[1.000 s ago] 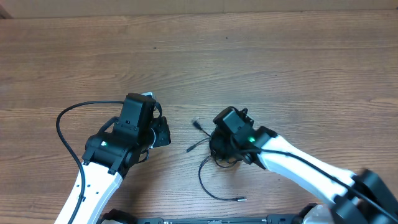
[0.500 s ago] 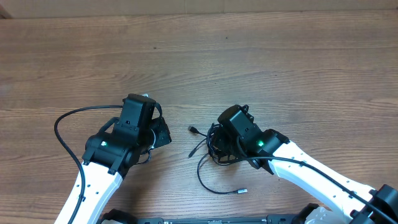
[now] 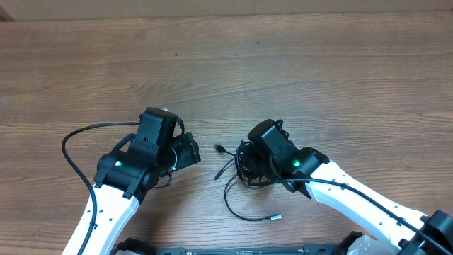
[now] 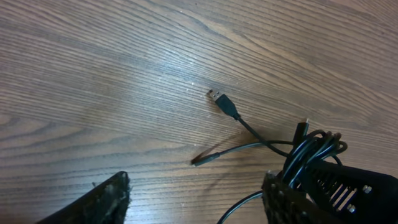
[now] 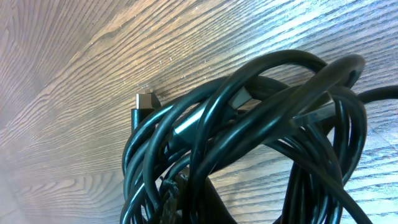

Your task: Untangle cables

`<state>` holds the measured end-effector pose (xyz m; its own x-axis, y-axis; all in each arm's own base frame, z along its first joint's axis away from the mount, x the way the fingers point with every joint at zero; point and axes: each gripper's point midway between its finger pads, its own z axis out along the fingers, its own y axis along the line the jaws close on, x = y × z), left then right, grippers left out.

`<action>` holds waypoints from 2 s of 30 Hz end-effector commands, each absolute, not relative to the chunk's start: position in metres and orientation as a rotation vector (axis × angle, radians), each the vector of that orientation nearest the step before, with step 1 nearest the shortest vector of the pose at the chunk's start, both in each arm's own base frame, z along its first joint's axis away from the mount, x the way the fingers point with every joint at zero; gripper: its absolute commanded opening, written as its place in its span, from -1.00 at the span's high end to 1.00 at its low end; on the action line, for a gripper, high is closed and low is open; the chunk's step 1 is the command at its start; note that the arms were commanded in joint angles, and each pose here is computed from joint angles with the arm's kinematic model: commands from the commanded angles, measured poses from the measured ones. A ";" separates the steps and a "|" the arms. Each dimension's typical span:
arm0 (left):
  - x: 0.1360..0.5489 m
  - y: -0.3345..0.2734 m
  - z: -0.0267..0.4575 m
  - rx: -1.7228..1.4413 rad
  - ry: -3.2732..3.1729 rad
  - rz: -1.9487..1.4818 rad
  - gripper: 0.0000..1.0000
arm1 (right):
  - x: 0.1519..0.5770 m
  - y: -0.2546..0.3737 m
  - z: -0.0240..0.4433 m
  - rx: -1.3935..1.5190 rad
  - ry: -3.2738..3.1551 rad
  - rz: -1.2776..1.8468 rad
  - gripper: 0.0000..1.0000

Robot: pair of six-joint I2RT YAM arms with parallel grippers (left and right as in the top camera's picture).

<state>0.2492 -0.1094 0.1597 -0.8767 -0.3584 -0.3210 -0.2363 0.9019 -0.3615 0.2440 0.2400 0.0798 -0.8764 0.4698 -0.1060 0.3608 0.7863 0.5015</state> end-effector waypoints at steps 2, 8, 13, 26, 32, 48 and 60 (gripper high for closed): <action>0.251 -0.111 0.166 -0.446 2.670 -0.458 -0.42 | 0.249 0.247 0.092 0.621 2.724 0.749 0.92; 0.249 -0.110 0.165 -0.448 2.679 -0.452 -0.51 | 0.249 0.247 0.093 0.620 2.721 0.754 0.92; 0.247 -0.109 0.164 -0.450 2.687 -0.446 -0.65 | 0.249 0.247 0.093 0.620 2.720 0.755 0.92; 0.242 -0.114 0.162 -0.434 2.714 -0.482 -0.45 | 0.253 0.283 0.118 0.524 2.679 1.037 0.92; 0.237 -0.139 0.170 -0.173 2.727 -0.641 -0.45 | 0.259 0.294 0.130 0.489 2.629 1.122 0.92; 0.224 -0.174 0.185 0.418 2.605 -0.809 -0.51 | 0.249 0.299 0.131 0.550 2.674 1.194 0.92; 0.242 -0.147 0.149 0.000 2.779 -0.593 -0.35 | 0.248 0.303 0.134 0.534 2.677 1.225 0.92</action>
